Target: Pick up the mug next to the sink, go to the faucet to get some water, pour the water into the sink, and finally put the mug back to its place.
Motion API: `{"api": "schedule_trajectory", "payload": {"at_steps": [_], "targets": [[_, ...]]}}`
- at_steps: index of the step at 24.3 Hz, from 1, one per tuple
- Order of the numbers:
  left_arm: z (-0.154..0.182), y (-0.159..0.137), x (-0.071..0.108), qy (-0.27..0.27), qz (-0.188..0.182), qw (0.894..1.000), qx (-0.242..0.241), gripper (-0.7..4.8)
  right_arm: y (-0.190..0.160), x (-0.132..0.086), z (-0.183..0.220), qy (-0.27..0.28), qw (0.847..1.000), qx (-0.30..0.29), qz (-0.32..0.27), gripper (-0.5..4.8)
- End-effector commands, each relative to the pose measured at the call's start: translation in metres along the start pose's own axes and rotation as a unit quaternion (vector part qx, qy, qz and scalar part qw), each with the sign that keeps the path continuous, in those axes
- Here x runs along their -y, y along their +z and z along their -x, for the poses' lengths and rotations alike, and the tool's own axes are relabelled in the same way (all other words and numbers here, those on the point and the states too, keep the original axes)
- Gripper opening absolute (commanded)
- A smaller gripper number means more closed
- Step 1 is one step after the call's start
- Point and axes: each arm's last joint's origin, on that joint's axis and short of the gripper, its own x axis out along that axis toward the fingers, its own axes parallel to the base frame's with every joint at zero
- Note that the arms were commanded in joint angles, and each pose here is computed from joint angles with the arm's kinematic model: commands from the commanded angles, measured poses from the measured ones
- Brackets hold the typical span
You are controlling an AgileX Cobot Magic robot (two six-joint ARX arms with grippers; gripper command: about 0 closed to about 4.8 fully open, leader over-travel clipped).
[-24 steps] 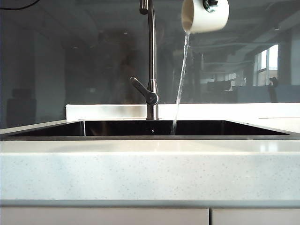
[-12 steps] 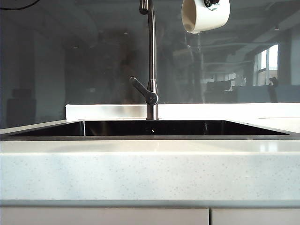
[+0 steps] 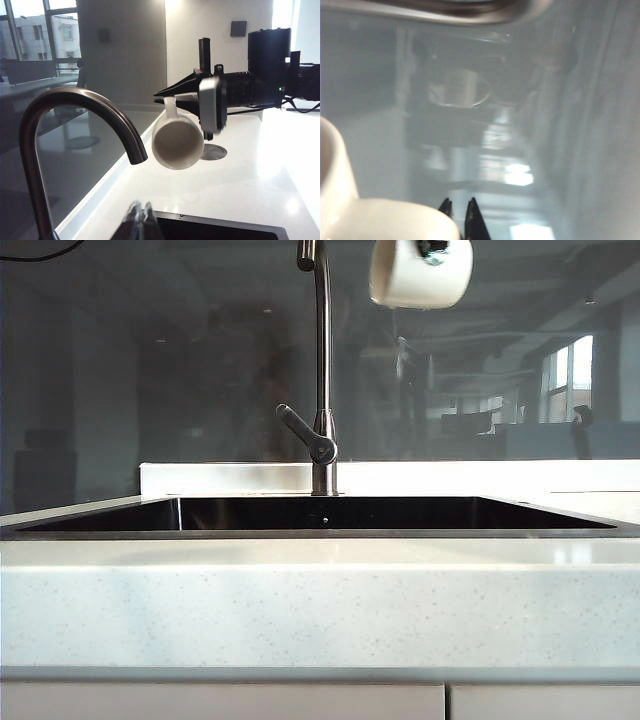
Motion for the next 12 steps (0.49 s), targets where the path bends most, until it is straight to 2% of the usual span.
{"api": "schedule_trajectory", "payload": {"at_steps": [1,3,5,7,8,9,10,12], "targets": [[0.0,0.006,0.005,-0.001,-0.023,1.0,0.005,-0.03,-0.005,0.012,0.007,-0.029,0.979,-0.039,-0.197,-0.05],[0.0,0.006,0.005,-0.001,-0.023,1.0,0.005,-0.03,-0.006,0.007,0.007,-0.012,0.959,-0.07,-0.273,-0.05],[0.0,0.006,0.005,-0.001,-0.022,1.0,0.005,-0.03,-0.008,0.0,0.006,0.015,0.944,-0.083,-0.319,-0.05],[0.0,0.006,0.005,-0.001,-0.022,1.0,0.005,-0.03,-0.014,-0.008,0.005,0.041,0.92,-0.098,-0.376,-0.05],[0.0,0.006,0.005,-0.001,-0.022,1.0,0.005,-0.03,-0.02,-0.016,0.004,0.079,0.89,-0.101,-0.438,-0.05],[0.0,0.006,0.005,-0.001,-0.021,1.0,0.005,-0.03,-0.024,-0.02,0.003,0.096,0.873,-0.101,-0.468,-0.05],[0.0,0.006,0.005,-0.001,-0.02,1.0,0.004,-0.03,-0.033,-0.029,0.001,0.129,0.834,-0.1,-0.527,-0.05],[0.0,0.006,0.005,-0.001,-0.019,1.0,0.004,-0.03,-0.043,-0.035,-0.002,0.154,0.805,-0.096,-0.565,-0.05]]}}
